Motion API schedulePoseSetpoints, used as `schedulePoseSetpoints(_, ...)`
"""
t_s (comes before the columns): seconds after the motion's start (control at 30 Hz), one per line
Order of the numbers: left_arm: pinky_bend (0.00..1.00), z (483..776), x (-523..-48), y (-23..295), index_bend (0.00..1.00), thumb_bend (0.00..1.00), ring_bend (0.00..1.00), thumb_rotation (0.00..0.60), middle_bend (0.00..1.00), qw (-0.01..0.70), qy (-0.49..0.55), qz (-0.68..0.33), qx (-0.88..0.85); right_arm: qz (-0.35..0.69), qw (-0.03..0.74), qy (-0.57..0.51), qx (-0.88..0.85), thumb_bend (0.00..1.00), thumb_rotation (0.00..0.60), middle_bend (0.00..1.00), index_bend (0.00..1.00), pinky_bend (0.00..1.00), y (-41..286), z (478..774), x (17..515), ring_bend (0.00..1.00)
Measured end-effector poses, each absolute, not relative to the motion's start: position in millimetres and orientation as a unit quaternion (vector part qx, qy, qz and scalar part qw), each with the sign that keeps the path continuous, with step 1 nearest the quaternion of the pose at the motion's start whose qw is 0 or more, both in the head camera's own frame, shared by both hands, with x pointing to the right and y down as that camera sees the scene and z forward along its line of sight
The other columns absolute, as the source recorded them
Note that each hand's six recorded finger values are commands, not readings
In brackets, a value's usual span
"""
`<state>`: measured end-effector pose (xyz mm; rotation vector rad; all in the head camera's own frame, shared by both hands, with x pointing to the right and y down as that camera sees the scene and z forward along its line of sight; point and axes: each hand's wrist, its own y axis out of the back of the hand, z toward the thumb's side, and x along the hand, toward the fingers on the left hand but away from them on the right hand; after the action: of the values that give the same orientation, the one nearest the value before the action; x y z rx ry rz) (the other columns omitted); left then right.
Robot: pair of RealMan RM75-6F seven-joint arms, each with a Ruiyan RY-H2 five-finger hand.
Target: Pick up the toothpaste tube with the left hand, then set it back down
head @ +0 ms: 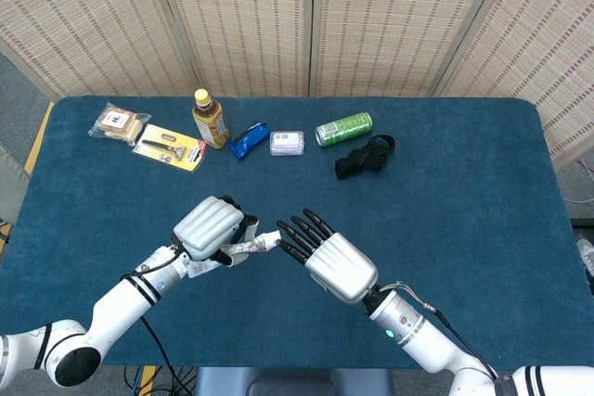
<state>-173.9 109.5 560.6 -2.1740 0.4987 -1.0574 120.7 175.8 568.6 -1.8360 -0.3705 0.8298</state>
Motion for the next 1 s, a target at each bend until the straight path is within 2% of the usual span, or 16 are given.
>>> schedulePoseSetpoints(1.0, 0.31, 548.1, -169.0, 116.8, 0.58, 0.36, 0.48, 0.600, 0.70, 0.322, 0.189, -0.381, -0.846, 0.368, 0.501, -0.153, -0.768, 0.27, 0.600, 0.00, 0.16, 0.00, 167.9, 585.2, 122.2, 0.00)
